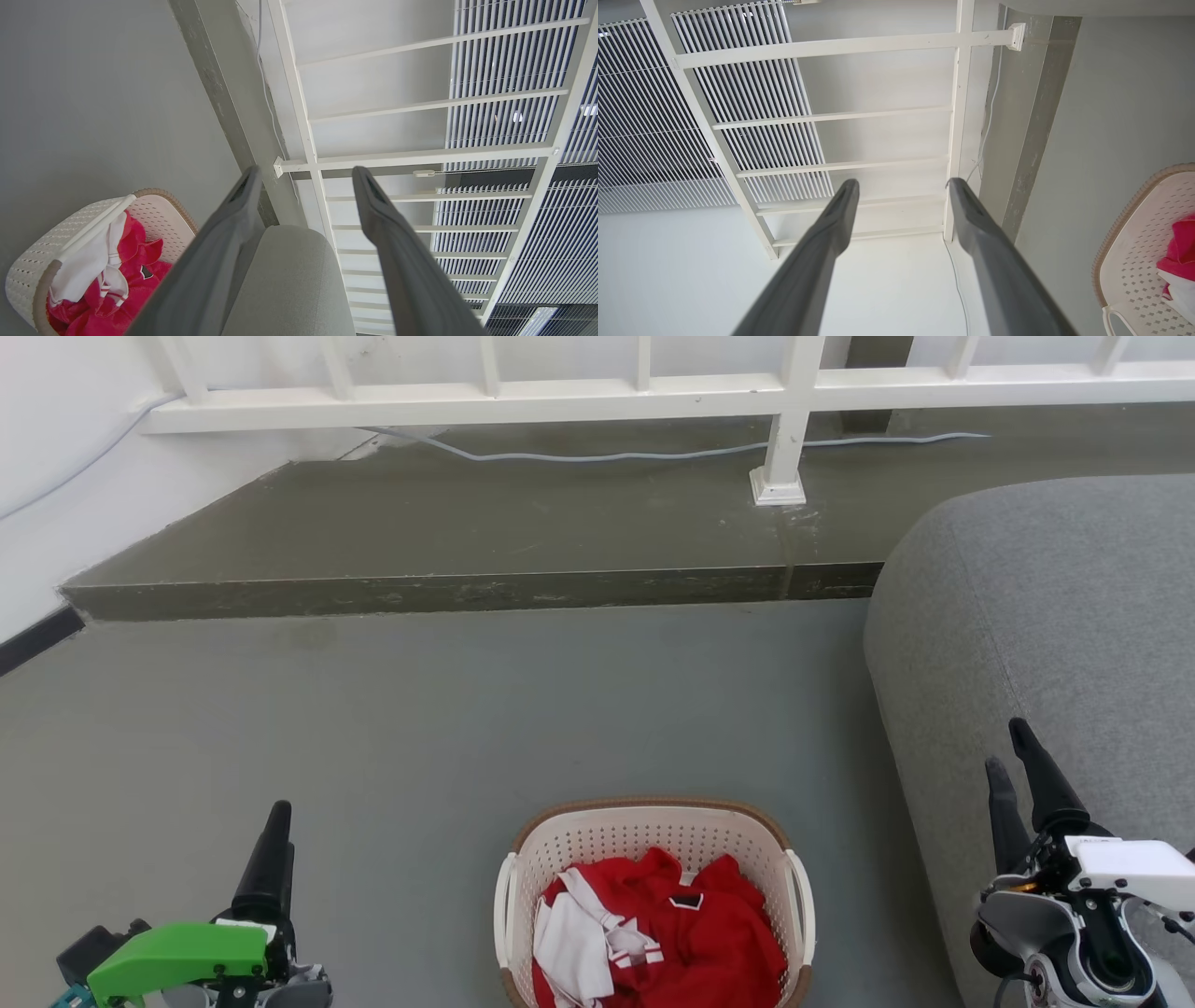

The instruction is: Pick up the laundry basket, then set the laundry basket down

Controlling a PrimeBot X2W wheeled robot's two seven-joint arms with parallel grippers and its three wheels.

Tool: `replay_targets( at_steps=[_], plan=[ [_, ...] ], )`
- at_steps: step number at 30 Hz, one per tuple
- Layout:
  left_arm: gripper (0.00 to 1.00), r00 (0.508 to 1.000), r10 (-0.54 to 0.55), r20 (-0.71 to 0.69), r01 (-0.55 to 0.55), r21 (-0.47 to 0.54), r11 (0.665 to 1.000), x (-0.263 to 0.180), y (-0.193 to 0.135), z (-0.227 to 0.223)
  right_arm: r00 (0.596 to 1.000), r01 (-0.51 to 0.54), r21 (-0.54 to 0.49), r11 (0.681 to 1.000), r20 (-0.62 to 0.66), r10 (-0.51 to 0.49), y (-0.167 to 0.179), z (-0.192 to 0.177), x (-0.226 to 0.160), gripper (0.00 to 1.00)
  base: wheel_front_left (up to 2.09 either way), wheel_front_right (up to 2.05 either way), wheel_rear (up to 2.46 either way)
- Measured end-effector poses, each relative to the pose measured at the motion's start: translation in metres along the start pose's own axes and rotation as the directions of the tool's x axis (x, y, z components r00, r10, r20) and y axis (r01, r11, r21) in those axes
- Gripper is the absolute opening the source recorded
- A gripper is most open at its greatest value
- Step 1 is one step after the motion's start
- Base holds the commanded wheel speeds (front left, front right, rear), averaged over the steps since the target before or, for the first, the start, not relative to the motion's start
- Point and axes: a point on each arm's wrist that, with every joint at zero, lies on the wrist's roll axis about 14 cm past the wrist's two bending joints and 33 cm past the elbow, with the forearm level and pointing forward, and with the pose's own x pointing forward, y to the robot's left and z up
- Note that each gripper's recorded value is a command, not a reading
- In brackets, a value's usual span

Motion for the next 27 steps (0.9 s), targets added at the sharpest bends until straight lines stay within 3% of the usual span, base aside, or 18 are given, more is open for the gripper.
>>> replay_targets(
  at_steps=[5, 12, 17, 27],
  plan=[
    [1.00, 1.000, -0.002, -0.006, 0.003, 0.074, 0.997, 0.000, -0.001, -0.002, 1.000, -0.022, -0.044, 0.999, 0.001, 0.022, 0.008, 0.000, 0.001, 1.00, 0.00, 0.00, 0.00],
    [1.00, 1.000, -0.018, 0.005, 0.017, 0.193, 0.981, 0.001, -0.006, 0.001, 0.998, -0.062, -0.230, 0.971, -0.030, 0.057, 0.022, -0.001, 0.004, 1.00, 0.00, 0.00, 0.00],
    [1.00, 0.999, -0.036, 0.000, 0.035, 0.285, 0.958, 0.001, -0.011, -0.002, 0.996, -0.082, -0.344, 0.935, -0.050, 0.069, 0.025, -0.007, 0.004, 1.00, 0.00, 0.00, 0.00],
    [1.00, 0.998, -0.068, -0.017, 0.068, 0.481, 0.874, 0.002, -0.021, -0.007, 0.993, -0.105, -0.537, 0.837, -0.100, 0.061, 0.020, -0.019, 0.004, 1.00, 0.00, 0.00, 0.00]
  ],
)
